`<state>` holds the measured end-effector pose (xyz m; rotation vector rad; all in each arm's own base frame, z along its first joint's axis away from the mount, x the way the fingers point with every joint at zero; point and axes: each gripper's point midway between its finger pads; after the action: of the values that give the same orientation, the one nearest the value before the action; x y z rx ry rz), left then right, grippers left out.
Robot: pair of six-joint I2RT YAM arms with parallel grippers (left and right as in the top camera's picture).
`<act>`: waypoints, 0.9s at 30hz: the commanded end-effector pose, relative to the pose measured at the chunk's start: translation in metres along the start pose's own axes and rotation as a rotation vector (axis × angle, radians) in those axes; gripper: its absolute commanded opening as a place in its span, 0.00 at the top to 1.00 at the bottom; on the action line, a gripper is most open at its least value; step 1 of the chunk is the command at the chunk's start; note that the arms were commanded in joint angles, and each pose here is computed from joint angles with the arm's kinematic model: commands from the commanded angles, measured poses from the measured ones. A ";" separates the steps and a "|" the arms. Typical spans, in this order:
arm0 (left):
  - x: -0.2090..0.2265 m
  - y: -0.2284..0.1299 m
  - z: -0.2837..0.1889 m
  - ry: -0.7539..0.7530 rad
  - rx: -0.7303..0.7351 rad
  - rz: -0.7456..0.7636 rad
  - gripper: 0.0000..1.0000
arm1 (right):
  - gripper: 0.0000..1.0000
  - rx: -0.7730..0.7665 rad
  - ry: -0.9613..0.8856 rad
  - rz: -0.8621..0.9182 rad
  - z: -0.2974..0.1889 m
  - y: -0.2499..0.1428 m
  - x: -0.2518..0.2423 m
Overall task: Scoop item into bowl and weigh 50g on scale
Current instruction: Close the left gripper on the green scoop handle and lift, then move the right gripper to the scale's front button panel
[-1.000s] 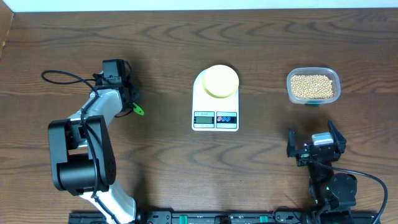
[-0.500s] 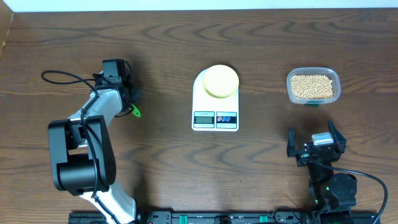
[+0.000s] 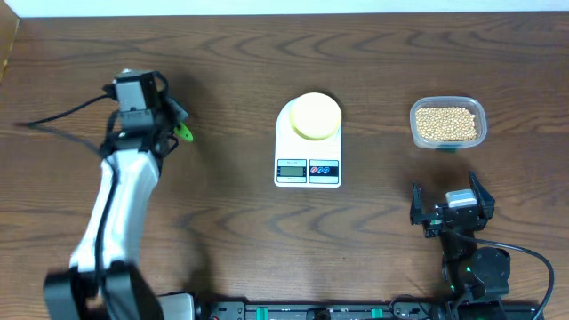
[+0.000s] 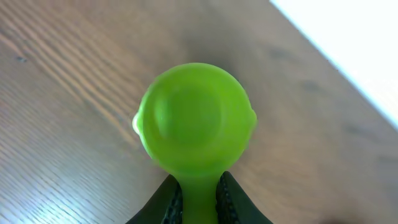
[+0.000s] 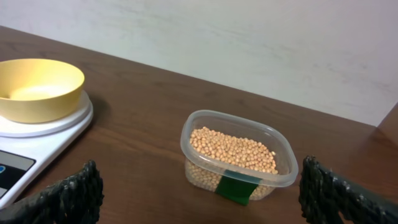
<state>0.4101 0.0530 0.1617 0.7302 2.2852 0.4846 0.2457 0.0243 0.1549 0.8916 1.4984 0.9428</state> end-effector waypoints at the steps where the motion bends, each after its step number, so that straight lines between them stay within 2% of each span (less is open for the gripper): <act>1: -0.019 -0.007 -0.027 -0.112 0.055 -0.064 0.87 | 0.01 0.011 -0.012 -0.006 0.000 -0.002 -0.002; 5: -0.032 -0.019 -0.055 -0.196 0.136 -0.115 0.92 | 0.01 0.011 -0.012 -0.006 0.000 -0.002 -0.002; 10: -0.049 -0.041 -0.069 -0.300 0.273 -0.120 0.92 | 0.01 0.011 -0.012 -0.006 0.000 -0.002 -0.002; 14: -0.052 -0.055 -0.074 -0.325 0.351 -0.122 0.92 | 0.01 0.010 -0.013 -0.007 0.000 -0.002 -0.002; 24: -0.064 -0.083 -0.092 -0.413 0.534 -0.130 0.92 | 0.01 -0.131 -0.143 -0.120 -0.004 0.036 -0.029; 27: -0.067 -0.087 -0.096 -0.434 0.567 -0.134 0.92 | 0.01 -0.212 -0.089 -0.095 -0.006 0.052 -0.020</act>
<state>0.3582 -0.0545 0.2139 0.8262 2.0679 -0.2614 0.2449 0.0175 0.2072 0.7459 1.3121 0.9268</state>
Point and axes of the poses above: each gripper's point midway between its finger pads, its own z axis out along the fingers, its own x axis along the line the jaws close on, y = z × x, and after that the axes turned 11 degrees about -z, right-handed
